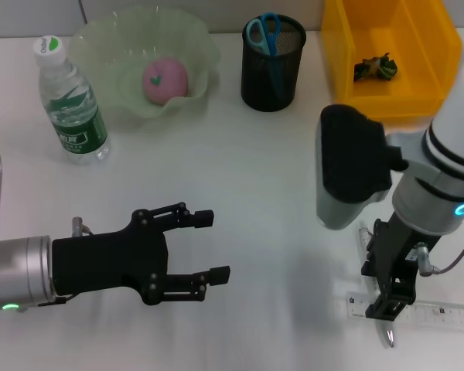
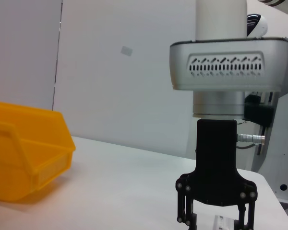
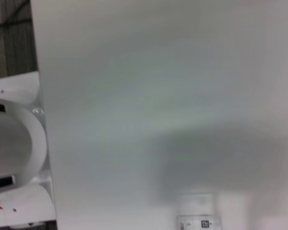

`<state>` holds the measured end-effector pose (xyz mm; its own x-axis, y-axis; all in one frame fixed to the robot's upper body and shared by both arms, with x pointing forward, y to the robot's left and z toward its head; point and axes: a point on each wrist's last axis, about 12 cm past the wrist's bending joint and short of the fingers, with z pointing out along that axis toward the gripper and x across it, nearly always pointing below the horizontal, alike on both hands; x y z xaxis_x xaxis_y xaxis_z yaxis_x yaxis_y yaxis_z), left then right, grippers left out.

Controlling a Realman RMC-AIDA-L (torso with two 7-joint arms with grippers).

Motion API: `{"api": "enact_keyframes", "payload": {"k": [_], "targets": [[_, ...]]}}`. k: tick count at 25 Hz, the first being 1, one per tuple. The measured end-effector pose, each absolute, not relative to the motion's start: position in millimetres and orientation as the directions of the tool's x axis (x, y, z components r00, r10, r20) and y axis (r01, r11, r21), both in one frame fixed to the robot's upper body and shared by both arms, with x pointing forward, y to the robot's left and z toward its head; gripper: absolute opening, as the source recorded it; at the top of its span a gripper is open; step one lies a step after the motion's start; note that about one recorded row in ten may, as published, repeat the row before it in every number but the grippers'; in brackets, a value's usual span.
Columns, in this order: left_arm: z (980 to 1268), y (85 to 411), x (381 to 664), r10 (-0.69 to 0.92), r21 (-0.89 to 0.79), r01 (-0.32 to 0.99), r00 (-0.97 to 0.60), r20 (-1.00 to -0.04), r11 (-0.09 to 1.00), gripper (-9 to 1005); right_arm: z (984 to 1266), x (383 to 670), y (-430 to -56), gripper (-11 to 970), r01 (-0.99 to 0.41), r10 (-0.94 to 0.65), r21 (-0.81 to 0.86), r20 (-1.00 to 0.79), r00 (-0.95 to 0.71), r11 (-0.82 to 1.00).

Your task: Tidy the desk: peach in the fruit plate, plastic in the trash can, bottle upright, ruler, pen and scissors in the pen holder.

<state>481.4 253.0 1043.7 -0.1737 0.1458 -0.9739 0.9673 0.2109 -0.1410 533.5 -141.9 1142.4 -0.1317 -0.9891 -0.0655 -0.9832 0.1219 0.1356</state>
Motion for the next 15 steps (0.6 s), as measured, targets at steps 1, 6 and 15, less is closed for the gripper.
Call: {"api": "enact_keyframes", "payload": {"k": [1,6,15], "targets": [[1044,253,481,0.146,-0.141,0.967,-0.174,-0.974,0.212,832,1142,531,-139,546,-0.985,-0.990,0.123,-0.046,-0.131,0.124],[1044,254,481,0.144,-0.151,0.965,-0.184,-0.972,0.214,831,1143,527,-133,607,-0.987,-0.992,0.108,-0.034,-0.125,0.121],[1044,253,482,0.143,-0.151,0.965,-0.184,-0.972,0.216,831,1141,521,-129,597,-0.988,-0.993,0.106,-0.033,-0.114,0.110]]}}
